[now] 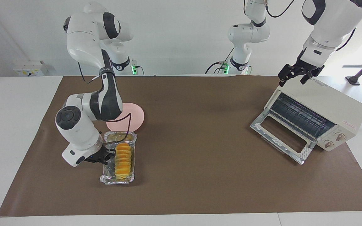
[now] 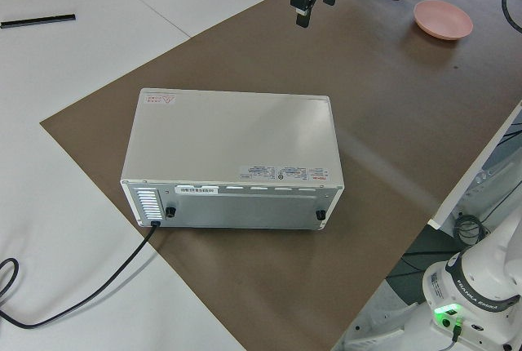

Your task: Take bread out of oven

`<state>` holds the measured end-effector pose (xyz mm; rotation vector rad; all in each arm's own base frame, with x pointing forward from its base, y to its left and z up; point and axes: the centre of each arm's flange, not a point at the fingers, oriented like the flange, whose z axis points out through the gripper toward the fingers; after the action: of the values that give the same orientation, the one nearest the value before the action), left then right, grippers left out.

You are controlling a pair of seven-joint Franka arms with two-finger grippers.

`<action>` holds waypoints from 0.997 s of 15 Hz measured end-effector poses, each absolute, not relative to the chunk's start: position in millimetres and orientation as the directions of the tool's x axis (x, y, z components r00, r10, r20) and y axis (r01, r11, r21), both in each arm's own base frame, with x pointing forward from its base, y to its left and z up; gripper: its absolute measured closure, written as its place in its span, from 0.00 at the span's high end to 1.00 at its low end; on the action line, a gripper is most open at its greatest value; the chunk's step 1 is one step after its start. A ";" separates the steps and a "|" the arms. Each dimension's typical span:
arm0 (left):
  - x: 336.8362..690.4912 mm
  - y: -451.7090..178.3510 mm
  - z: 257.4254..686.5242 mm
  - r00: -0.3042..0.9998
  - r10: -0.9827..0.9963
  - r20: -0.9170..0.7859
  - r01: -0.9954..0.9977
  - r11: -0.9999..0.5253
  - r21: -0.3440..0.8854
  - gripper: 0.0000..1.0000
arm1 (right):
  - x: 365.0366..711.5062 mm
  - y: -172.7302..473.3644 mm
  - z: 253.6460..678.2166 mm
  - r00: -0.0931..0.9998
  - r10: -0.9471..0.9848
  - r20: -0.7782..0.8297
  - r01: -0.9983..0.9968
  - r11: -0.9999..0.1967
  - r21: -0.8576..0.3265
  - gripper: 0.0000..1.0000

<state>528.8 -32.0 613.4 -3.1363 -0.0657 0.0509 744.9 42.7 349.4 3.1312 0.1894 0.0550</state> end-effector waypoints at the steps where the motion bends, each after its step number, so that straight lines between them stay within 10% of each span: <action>1: 528.8 -32.0 613.5 0.999 0.042 -0.032 0.042 -0.999 -0.005 1.00 | 747.0 42.0 349.2 0.990 0.131 0.052 0.131 -0.991 0.007 0.02; 4: 528.8 -32.0 613.4 0.999 0.042 -0.033 0.042 -0.999 -0.005 1.00 | 747.2 37.9 341.4 0.989 0.137 0.061 0.137 -0.991 0.007 0.08; 12: 528.8 -31.9 613.4 0.999 0.042 -0.033 0.042 -0.999 -0.005 1.00 | 742.4 40.5 347.9 0.989 0.143 0.033 0.143 -0.990 0.003 0.89; 15: 528.8 -31.9 613.4 0.999 0.042 -0.033 0.042 -0.999 -0.005 1.00 | 740.7 53.5 358.1 0.986 0.160 0.037 0.160 -0.987 0.002 0.90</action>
<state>528.8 -31.9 613.4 -3.1363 -0.0659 0.0513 740.7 53.5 358.1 3.1323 0.2530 0.0583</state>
